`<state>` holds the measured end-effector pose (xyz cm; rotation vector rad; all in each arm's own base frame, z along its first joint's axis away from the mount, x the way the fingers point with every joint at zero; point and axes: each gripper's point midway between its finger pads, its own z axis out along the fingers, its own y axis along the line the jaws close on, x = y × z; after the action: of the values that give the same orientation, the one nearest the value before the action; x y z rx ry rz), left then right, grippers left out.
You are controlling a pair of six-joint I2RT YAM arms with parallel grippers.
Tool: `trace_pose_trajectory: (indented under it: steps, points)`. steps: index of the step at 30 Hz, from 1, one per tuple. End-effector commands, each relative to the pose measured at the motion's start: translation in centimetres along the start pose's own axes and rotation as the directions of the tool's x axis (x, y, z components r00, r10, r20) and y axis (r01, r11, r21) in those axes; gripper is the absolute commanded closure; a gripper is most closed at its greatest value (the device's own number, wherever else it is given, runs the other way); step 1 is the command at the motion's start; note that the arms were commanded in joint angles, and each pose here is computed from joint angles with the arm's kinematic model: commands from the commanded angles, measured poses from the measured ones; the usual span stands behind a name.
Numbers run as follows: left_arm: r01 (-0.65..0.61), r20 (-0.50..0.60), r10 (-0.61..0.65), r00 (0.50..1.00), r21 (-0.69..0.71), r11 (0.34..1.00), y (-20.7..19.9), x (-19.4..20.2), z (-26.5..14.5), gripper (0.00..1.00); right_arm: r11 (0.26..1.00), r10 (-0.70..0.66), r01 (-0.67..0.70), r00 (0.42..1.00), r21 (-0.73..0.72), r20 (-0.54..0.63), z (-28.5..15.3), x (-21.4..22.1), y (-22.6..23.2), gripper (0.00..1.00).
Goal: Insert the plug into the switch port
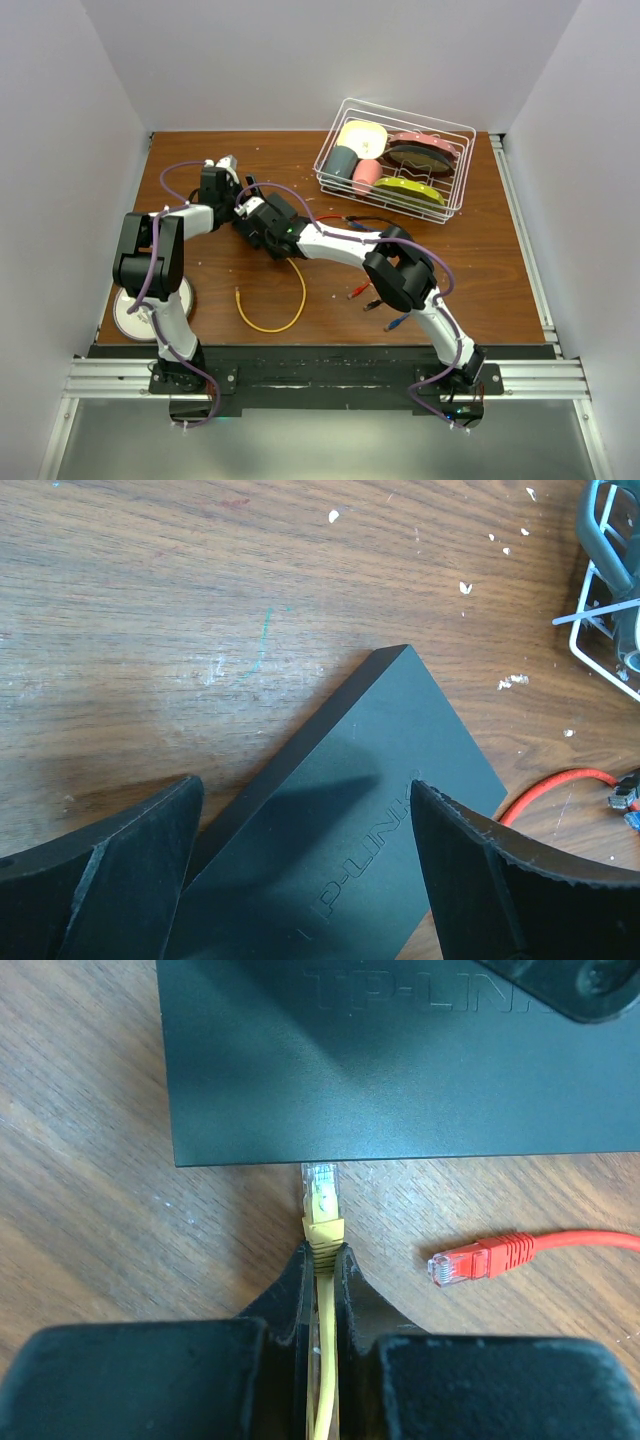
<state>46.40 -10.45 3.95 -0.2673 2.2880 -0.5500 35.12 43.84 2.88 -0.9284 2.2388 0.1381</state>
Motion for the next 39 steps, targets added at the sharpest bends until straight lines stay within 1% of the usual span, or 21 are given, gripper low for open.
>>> trace_pose_trajectory:
  steps: [1, 10, 18, 22, 27, 32, 39]
  points:
    - [0.025, -0.071, -0.025, 0.997, -0.004, 1.0, 0.6, 2.2, 0.0, 0.11, 0.999, 0.043, -0.044, 0.996, 0.01, 0.073, -0.7, -2.3, 0.0, 1.0]
    - [0.039, -0.081, -0.038, 0.996, 0.007, 0.999, 0.4, 2.5, 0.0, 0.13, 0.999, 0.037, -0.037, 0.995, 0.0, 0.093, -0.8, -2.8, 1.0, 1.0]
    - [0.042, -0.085, -0.041, 0.996, 0.01, 0.999, 0.4, 2.8, -0.1, 0.14, 0.999, 0.042, -0.044, 0.993, 0.014, 0.112, -0.8, -3.4, 1.0, 1.0]
    - [0.044, -0.089, -0.043, 0.995, 0.013, 0.999, 0.4, 3.0, -0.2, 0.14, 0.999, 0.033, -0.036, 0.997, 0.042, 0.067, 0.4, -2.3, 0.9, 1.0]
    - [0.042, -0.087, -0.041, 0.995, 0.014, 0.999, 0.4, 3.2, -0.5, 0.14, 0.998, 0.04, -0.042, 0.998, 0.043, 0.043, 0.6, -1.7, 1.0, 1.0]
    - [0.044, -0.084, -0.042, 0.996, 0.019, 0.999, 0.2, 3.0, -0.7, 0.14, 0.997, 0.027, -0.028, 1.0, 0.076, 0.006, 0.7, -0.7, 0.4, 1.0]
    - [0.059, -0.079, -0.055, 0.995, 0.056, 0.997, -0.7, 2.7, -1.0, 0.13, 0.999, 0.005, -0.004, 1.0, 0.032, -0.026, 0.7, -0.2, 1.1, 1.0]
